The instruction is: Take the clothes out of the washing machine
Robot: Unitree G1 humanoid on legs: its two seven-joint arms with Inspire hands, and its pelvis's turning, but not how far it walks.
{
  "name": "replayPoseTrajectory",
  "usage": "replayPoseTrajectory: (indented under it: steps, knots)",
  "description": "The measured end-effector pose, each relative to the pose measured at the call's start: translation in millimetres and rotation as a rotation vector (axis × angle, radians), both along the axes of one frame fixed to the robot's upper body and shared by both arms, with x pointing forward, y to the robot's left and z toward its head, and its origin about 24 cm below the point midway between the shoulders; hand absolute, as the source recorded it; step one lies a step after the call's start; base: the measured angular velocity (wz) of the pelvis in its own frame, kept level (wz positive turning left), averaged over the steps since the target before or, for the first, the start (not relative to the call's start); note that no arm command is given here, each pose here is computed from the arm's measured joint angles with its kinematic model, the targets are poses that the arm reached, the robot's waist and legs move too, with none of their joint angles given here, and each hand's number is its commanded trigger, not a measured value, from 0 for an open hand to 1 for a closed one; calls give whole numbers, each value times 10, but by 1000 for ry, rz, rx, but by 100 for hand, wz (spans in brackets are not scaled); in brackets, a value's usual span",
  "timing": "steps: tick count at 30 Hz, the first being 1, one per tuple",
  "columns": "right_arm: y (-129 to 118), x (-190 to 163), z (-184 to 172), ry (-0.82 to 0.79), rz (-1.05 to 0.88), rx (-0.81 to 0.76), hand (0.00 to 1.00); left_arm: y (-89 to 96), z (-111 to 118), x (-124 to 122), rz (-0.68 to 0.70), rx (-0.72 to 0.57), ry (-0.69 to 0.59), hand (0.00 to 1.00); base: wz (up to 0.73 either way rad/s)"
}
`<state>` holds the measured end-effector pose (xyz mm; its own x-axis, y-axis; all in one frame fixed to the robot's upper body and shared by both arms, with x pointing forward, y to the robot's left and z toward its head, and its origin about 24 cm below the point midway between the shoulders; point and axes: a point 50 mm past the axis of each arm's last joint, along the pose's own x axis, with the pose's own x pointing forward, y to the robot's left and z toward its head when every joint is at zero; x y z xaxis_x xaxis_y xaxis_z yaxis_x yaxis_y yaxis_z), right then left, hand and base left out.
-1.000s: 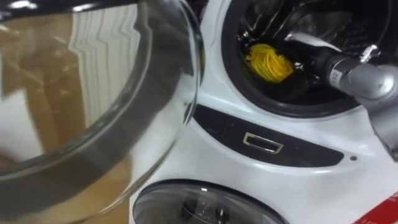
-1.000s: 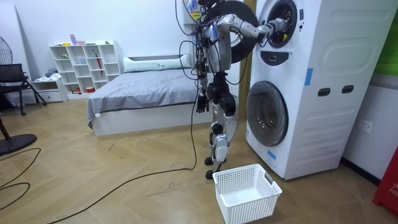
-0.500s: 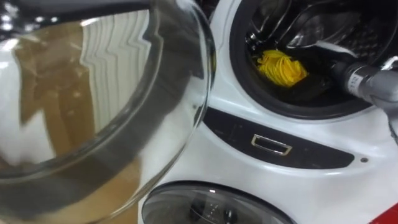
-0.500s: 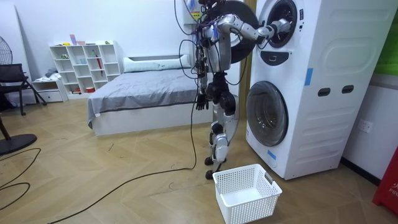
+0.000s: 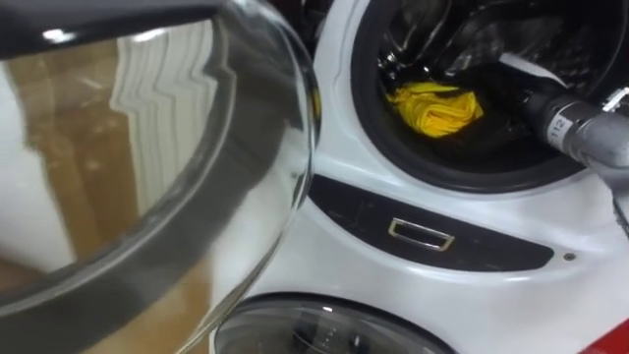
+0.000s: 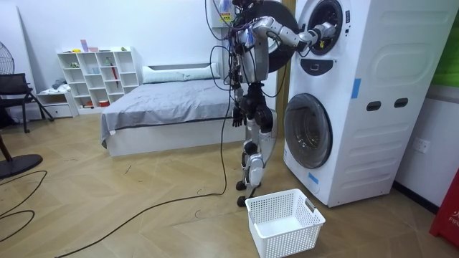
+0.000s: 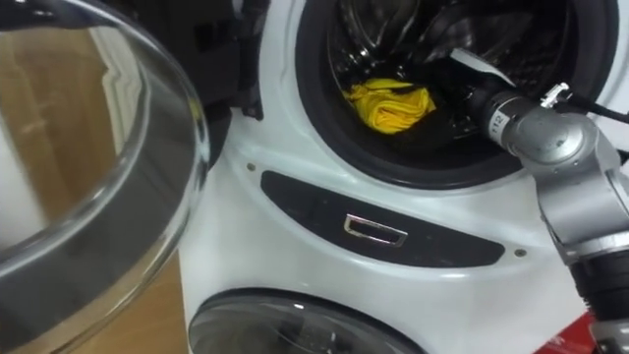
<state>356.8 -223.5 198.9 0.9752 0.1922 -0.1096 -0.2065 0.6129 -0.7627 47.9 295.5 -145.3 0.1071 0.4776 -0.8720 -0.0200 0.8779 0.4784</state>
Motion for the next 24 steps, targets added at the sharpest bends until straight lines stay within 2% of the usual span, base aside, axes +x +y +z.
replayPoseTrajectory:
  steps: [4, 7, 10, 15, 18, 22, 24]
  knots:
    - [139, -118, 113, -98, 22, -67, 100, -1, -6, -52, 4, -1, 8, 0, -17]
    - [285, -315, 221, -230, 45, -140, 100, -4, -11, -106, 14, -3, 3, 0, -31]
    - [474, -566, 301, -342, 129, -114, 100, -10, -21, -216, 14, -1, 13, 0, -30]
    - [683, -856, 292, -384, 292, 99, 100, -32, -41, -318, 14, 25, 9, 0, -9]
    - [756, -952, 306, -411, 338, 166, 100, -86, -60, -338, 27, 24, -4, 0, -9]
    - [727, -1075, 305, -418, 378, 299, 100, -147, -83, -369, 34, 13, -22, 0, -1]
    - [692, -1172, 303, -430, 407, 380, 100, -164, -87, -488, 39, 11, -7, 0, 0]
